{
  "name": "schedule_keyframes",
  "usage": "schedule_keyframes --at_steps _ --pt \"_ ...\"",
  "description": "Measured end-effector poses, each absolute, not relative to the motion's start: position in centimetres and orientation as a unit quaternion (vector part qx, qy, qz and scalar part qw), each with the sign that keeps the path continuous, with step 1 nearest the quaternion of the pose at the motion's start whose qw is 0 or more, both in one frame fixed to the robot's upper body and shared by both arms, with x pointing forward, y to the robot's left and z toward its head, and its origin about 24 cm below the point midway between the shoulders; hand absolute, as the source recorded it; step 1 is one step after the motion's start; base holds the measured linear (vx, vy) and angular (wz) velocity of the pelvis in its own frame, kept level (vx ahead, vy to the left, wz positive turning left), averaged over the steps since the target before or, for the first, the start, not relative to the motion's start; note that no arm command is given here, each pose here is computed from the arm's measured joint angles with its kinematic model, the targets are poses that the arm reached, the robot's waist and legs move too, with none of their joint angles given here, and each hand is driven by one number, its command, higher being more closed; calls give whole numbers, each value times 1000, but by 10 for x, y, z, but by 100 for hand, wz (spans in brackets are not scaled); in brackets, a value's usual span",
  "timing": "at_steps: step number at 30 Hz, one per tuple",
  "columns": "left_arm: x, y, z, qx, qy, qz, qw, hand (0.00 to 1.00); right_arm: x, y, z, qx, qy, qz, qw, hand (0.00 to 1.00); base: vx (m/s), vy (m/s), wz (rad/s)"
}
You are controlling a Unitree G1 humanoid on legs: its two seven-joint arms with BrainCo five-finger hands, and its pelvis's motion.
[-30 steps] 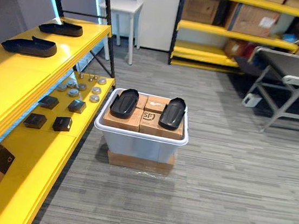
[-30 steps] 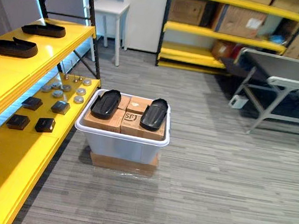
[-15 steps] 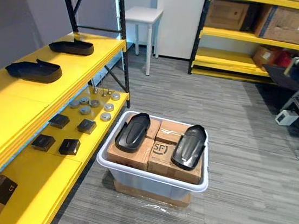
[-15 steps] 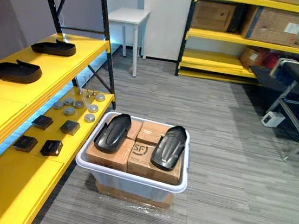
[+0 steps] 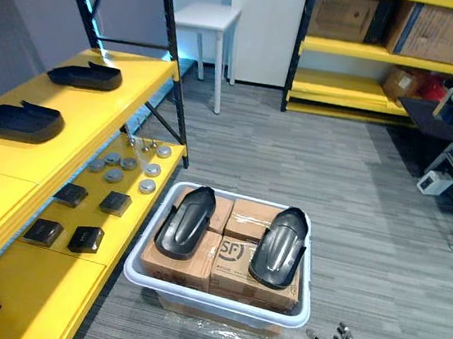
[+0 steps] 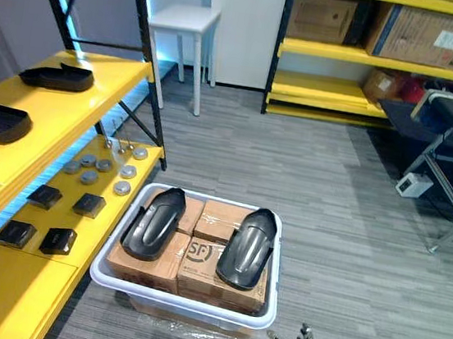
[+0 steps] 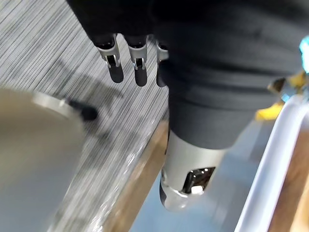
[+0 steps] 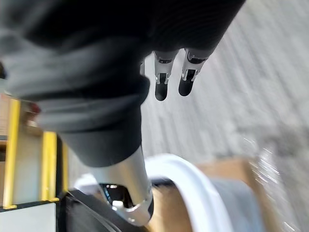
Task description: Walk over and take plastic housings, then place them on the shelf
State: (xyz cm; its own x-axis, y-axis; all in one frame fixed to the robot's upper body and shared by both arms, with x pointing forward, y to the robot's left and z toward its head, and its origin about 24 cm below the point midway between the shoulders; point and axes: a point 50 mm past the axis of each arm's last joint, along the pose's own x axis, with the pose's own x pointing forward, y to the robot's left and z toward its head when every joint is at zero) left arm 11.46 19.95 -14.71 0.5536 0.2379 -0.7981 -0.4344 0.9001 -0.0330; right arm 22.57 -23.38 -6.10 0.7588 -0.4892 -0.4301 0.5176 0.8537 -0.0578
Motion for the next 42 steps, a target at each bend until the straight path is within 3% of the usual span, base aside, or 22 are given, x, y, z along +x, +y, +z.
schedule_keyframes --at_steps 7,11,18,21,22,31,42 --pt "162 201 -127 -91 366 166 911 0 337 -234 63 38 20 -290 956 0 -54 45 19" --pt "174 200 -122 -76 355 149 920 0 382 -266 143 14 -32 -328 944 0 -96 75 1" --pt "175 197 -127 -57 378 127 915 0 380 -321 167 -24 24 -379 925 0 -39 85 7" --pt "180 195 -126 -48 380 124 915 0 379 -326 169 -33 45 -384 922 0 -74 87 2" --pt "182 194 -125 -44 379 120 916 0 378 -329 167 -39 58 -386 920 100 -48 34 2" --pt "186 192 -126 -37 386 114 915 0 367 -350 169 -90 91 -396 909 100 -30 9 4" --pt "204 184 -113 -44 348 111 930 0 369 -345 160 -128 129 -373 910 100 38 -18 9"
